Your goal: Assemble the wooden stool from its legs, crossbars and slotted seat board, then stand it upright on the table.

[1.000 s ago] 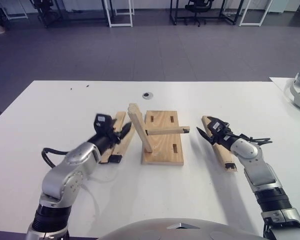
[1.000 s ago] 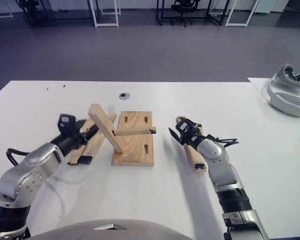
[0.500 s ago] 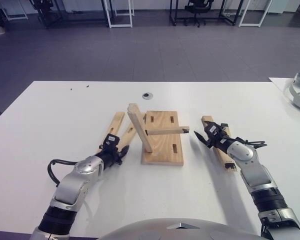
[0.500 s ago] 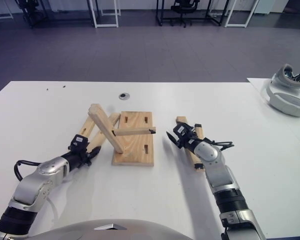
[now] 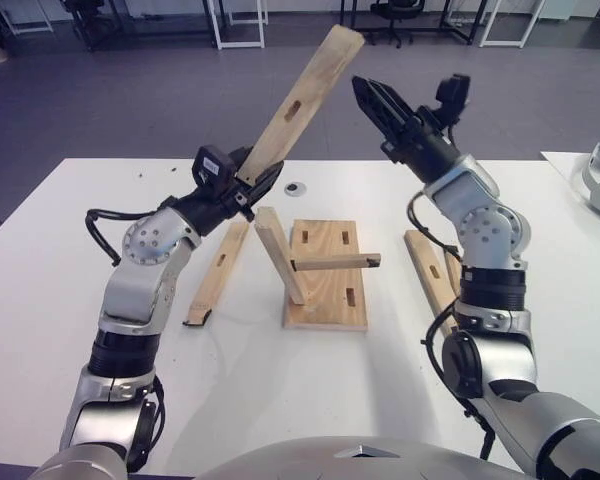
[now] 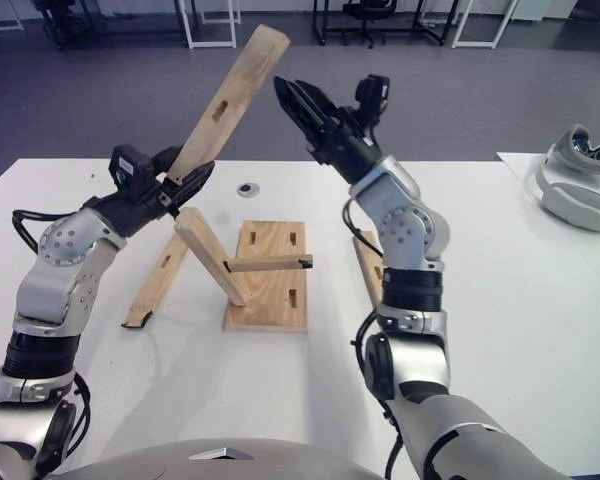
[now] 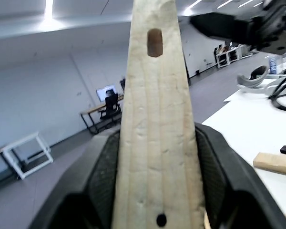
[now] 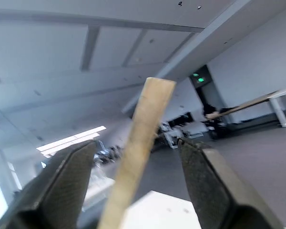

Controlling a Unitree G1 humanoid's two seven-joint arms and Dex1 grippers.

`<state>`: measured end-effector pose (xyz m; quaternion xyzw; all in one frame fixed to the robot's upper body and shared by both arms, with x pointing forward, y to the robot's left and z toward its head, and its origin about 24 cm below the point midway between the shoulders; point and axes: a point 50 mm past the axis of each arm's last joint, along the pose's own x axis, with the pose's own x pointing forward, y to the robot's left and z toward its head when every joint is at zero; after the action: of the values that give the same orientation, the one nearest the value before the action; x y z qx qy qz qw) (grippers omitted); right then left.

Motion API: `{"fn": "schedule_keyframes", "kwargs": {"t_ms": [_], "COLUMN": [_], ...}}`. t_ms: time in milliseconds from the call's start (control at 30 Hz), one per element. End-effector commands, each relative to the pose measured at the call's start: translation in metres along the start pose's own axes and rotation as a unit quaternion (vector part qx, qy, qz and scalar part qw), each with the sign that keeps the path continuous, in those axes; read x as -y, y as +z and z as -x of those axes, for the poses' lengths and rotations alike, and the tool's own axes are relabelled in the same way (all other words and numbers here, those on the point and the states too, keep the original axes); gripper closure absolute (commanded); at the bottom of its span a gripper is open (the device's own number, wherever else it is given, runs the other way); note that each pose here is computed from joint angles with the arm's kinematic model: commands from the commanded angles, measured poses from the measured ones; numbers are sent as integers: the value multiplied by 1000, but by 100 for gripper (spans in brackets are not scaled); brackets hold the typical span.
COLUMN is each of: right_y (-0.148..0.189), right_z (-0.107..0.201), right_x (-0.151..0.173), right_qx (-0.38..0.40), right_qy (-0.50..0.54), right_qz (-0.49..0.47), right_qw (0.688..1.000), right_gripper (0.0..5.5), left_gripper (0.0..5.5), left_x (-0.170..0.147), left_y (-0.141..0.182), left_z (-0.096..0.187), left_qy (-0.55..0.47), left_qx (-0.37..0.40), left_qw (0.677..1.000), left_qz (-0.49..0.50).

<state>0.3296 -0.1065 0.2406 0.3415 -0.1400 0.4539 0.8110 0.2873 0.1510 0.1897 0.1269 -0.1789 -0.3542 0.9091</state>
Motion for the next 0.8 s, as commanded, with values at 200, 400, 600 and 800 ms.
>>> {"fn": "schedule_keyframes", "kwargs": {"t_ms": [200, 400, 600, 800], "right_y": [17, 10, 21, -12], "right_z": [-12, -3, 19, 128], "right_x": [-15, -10, 12, 10], "right_qx": [46, 21, 71, 81], "right_qy": [7, -20, -105, -269], "right_qz": [-94, -91, -60, -76], "right_qw": [995, 995, 990, 957], "right_gripper": [289, 406, 449, 449], "left_gripper": [343, 343, 290, 190], "left_x": [11, 7, -13, -7], "left_y": [-4, -3, -1, -53], "left_z": [-7, -7, -9, 44], "left_qy": [-41, -51, 7, 131], "left_qx": [15, 18, 13, -119], "left_qw": [998, 994, 997, 984], "left_qz": [-47, -97, -79, 15]}}
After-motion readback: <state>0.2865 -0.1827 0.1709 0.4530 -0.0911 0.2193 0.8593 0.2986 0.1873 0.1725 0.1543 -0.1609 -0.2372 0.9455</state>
